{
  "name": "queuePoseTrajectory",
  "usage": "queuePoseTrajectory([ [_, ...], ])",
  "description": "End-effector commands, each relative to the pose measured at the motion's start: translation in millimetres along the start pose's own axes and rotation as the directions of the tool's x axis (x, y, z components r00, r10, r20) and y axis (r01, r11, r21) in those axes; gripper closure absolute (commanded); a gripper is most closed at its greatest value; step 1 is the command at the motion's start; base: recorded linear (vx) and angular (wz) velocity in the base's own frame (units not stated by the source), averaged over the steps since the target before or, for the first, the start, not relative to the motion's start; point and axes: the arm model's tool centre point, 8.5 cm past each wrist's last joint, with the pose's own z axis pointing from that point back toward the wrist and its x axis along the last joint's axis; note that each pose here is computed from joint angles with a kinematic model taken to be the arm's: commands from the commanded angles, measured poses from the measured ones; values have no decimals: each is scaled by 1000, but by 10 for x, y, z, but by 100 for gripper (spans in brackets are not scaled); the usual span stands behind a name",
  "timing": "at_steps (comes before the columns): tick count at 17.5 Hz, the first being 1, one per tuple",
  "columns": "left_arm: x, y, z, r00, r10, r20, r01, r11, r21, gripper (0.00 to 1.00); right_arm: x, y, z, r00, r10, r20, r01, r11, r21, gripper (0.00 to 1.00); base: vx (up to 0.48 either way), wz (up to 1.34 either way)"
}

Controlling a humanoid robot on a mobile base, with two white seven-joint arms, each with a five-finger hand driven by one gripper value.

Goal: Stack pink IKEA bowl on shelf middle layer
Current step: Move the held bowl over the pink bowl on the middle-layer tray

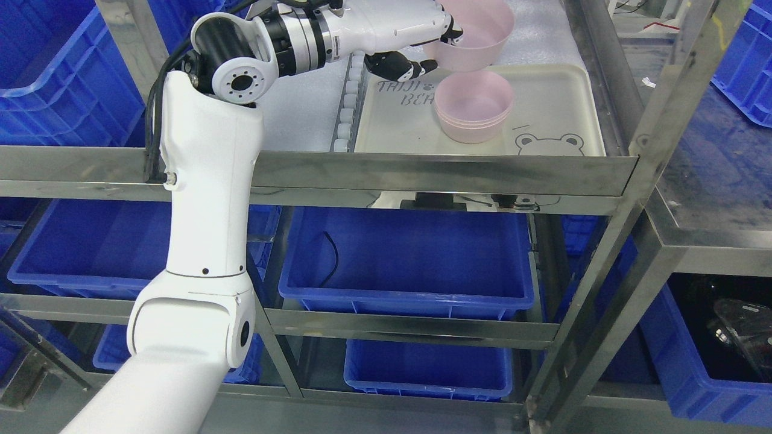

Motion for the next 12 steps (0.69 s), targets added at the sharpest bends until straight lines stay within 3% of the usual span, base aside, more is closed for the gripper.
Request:
queuePoseTrajectory([
  [1, -50, -517, -300, 998, 59, 20, -54, 980, -191, 96, 30, -112, -5, 1000, 1, 13, -1, 1000, -16, 0, 0, -140],
  [12, 19, -816, -460, 995, 87, 42, -72, 960, -269, 96, 30, -112, -5, 1000, 1, 13, -1, 1000, -16, 0, 4, -28],
])
